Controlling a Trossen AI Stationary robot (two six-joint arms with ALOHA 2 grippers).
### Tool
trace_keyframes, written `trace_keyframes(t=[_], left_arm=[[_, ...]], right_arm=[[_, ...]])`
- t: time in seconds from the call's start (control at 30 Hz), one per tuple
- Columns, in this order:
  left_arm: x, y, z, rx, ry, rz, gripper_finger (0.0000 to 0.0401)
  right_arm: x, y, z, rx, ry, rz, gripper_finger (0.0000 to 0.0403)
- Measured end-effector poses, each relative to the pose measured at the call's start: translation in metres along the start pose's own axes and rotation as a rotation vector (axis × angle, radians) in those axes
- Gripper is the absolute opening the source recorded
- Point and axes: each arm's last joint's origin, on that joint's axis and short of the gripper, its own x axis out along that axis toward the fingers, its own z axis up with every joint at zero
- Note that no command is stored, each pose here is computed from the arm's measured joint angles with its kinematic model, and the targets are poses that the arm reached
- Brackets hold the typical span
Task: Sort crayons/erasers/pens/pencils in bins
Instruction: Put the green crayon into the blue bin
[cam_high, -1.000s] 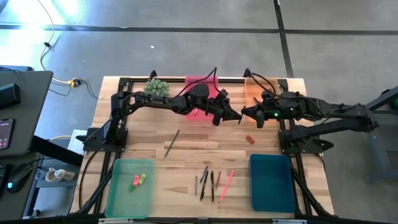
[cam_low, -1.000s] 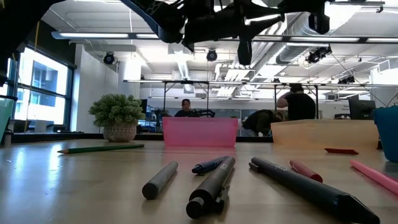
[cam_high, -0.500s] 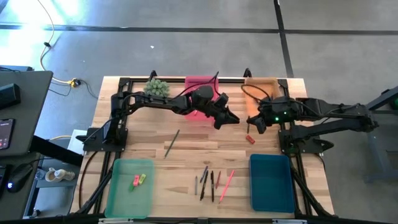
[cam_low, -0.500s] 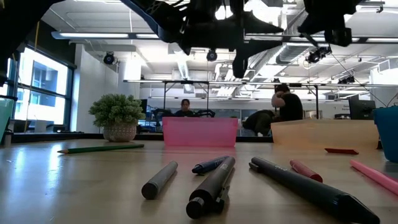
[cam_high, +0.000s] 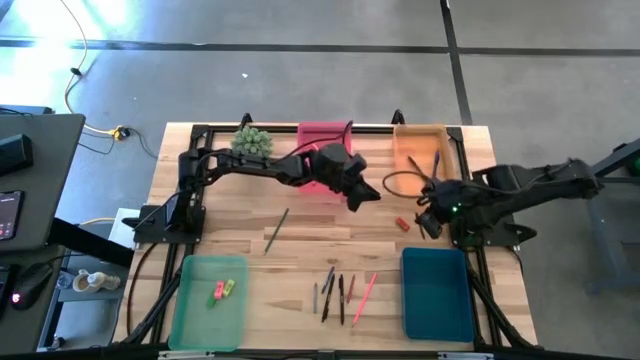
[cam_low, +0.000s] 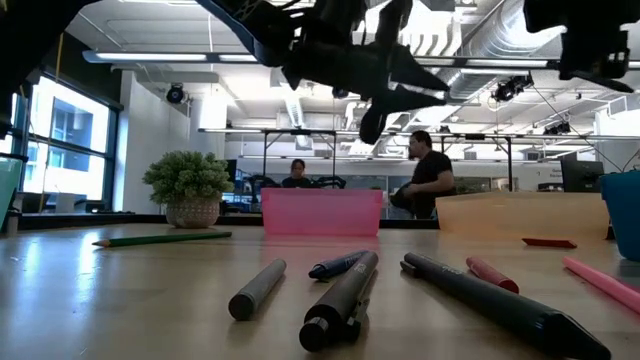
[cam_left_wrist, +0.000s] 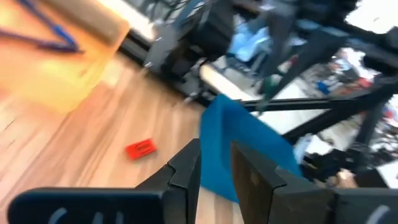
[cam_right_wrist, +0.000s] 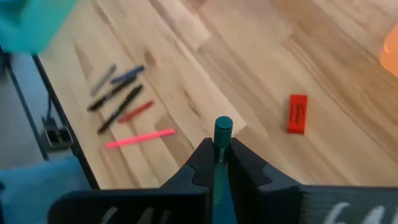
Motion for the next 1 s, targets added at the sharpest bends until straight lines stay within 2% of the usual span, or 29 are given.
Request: trace_keyframes(t=[0.17, 0.33, 0.53, 0.73, 0.87, 1.0], left_arm=[[0.003, -0.002, -0.010, -0.022, 0.018, 0.113, 0.0059], [0.003, -0.012, -0.016, -0.025, 0.026, 0.190, 0.0047], [-0.014, -0.026, -0.022, -0.039, 0.122, 0.336, 0.0038], [-0.040, -0.045, -0.033, -0.003, 0.229, 0.555, 0.0030], [-0.055, -0.057, -0.044, -0.025, 0.310, 0.664, 0.0023], [-0.067, -0.067, -0.057, -0.066, 0.400, 0.758, 0.0016]], right_arm=[[0.006, 0.004, -0.012, -0.108, 0.019, -0.007, 0.0010], [0.020, 0.002, -0.030, -0.146, 0.100, -0.011, 0.0010], [0.032, 0.007, -0.048, -0.224, 0.182, 0.081, 0.0010], [0.040, 0.007, -0.060, -0.223, 0.215, 0.105, 0.0010], [0.051, 0.003, -0.071, -0.185, 0.239, 0.108, 0.0010], [0.064, 0.002, -0.082, -0.155, 0.264, 0.171, 0.0010]])
